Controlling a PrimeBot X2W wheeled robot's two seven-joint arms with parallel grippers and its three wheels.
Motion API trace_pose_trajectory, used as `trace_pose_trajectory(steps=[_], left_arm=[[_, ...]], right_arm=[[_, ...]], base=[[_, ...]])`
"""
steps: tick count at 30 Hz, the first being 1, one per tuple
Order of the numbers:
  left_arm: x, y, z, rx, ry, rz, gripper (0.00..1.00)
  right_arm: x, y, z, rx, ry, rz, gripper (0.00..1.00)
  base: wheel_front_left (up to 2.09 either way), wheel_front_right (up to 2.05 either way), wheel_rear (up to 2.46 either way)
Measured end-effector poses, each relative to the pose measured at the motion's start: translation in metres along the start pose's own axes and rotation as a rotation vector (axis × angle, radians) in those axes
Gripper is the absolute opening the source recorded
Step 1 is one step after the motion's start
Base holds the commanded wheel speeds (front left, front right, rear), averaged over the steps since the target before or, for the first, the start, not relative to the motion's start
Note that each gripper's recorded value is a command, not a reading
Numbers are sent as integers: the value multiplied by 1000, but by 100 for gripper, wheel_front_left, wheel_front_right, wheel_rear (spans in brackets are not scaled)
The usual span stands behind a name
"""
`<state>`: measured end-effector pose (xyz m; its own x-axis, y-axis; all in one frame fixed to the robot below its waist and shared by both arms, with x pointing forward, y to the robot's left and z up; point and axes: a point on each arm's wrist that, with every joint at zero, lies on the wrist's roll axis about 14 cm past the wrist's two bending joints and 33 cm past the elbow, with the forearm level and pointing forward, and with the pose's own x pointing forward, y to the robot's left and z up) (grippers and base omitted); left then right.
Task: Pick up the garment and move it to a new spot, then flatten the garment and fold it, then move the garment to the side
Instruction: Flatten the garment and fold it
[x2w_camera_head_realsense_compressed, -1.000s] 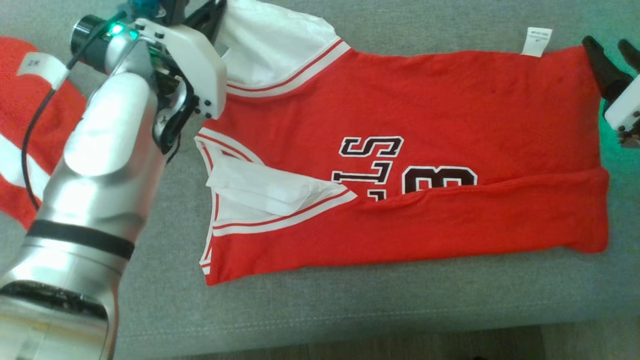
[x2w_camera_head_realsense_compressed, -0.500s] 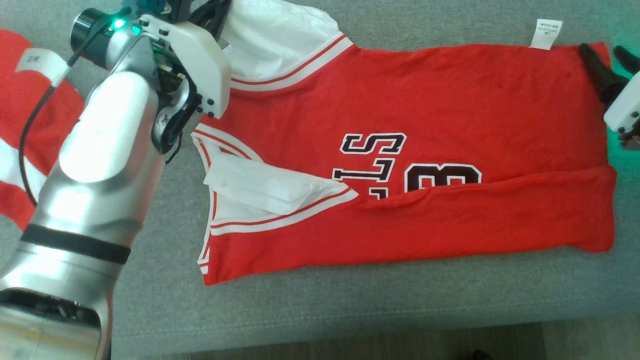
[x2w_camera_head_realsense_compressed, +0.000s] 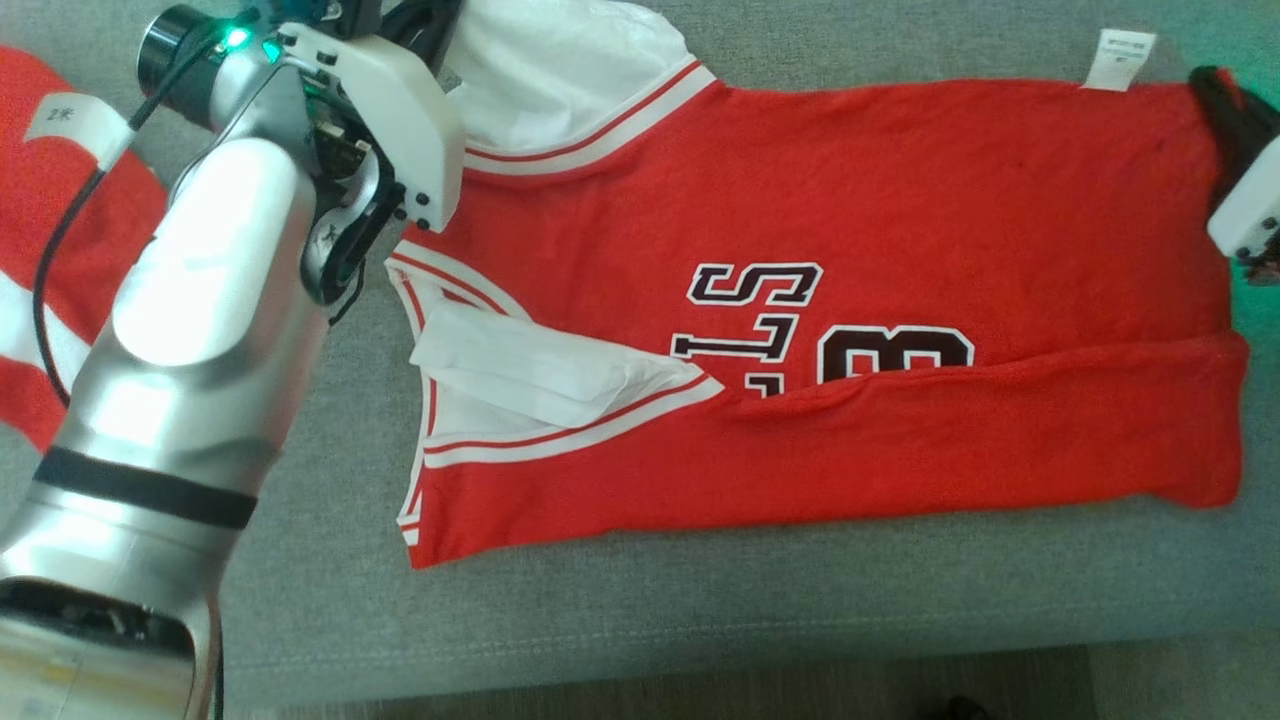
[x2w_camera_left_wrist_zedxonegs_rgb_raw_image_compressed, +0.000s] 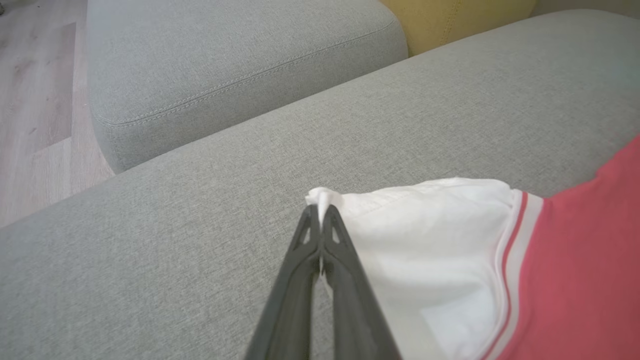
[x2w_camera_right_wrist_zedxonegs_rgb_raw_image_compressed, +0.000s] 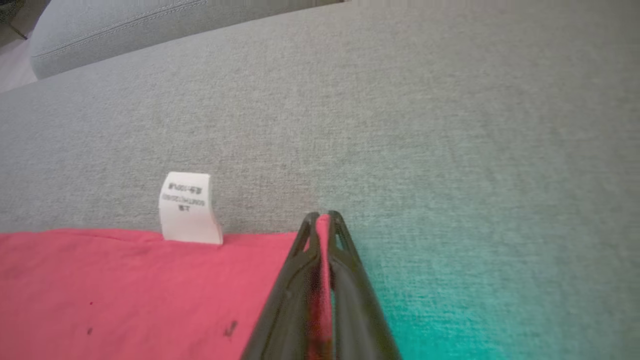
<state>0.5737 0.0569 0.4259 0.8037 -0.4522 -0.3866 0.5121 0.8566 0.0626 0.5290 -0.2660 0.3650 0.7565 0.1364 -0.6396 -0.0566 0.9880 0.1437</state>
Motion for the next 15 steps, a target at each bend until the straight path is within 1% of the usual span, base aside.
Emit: trace_pose_trajectory(steps=[5,11,15], left_arm=[[1,7,0,-36,-5,28,0],[7,16,-1,-52,-22,71,0],[16,26,19,-57,-94,108,0]], right_arm=[[2,-7,12,-27,-60,-20,0],[6,-13,32,-45,-140,-42,0],[8,-19,45,-64,-202,-65,0]], base=[[0,0,0],[0,0,0],[0,0,0]])
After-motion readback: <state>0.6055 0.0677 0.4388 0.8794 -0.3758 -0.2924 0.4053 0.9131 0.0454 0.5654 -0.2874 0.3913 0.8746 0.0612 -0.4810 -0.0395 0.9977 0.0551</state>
